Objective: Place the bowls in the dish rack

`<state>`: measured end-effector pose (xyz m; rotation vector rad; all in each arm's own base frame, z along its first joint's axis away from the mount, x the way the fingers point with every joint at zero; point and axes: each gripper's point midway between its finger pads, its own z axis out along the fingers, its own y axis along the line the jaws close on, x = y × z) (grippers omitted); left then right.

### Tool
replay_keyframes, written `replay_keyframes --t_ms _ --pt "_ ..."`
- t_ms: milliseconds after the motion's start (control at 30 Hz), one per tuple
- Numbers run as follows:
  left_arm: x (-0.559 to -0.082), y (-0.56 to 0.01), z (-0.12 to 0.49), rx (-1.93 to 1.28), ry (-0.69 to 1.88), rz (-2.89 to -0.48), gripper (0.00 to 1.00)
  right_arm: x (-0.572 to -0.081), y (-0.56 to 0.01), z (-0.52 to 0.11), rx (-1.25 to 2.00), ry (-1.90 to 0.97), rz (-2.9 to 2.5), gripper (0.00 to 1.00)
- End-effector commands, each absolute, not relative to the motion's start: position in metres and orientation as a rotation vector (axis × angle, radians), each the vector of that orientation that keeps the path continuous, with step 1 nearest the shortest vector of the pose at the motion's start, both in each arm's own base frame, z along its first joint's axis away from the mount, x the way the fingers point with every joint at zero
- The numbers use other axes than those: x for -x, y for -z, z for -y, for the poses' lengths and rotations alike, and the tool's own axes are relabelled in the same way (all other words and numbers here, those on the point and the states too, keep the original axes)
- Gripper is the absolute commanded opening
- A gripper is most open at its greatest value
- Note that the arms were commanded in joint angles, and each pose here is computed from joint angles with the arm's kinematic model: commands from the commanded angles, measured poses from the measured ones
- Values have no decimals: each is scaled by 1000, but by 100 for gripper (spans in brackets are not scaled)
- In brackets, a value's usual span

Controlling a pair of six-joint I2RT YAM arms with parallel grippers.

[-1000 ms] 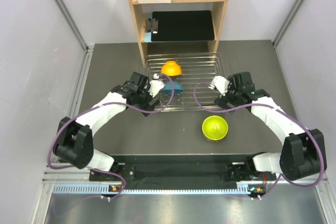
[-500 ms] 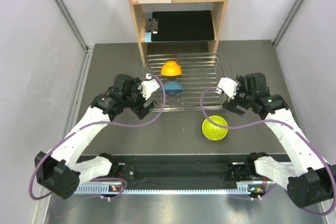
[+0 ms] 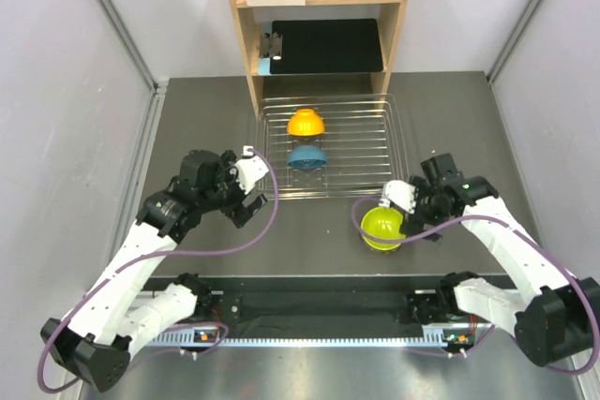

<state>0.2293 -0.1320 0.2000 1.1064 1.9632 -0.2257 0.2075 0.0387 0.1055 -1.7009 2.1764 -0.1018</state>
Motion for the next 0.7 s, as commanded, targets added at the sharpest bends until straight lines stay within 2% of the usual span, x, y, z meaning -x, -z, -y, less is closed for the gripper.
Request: replay_keyframes --t_ms 0,667 --pt "-221 -191 125 -1098 214 -1999 99 -201 -81 -60 1754 -2 -2157 100" --pt "-211 -193 116 -1085 189 -1990 99 -214 -53 -128 1768 -132 -2034 100"
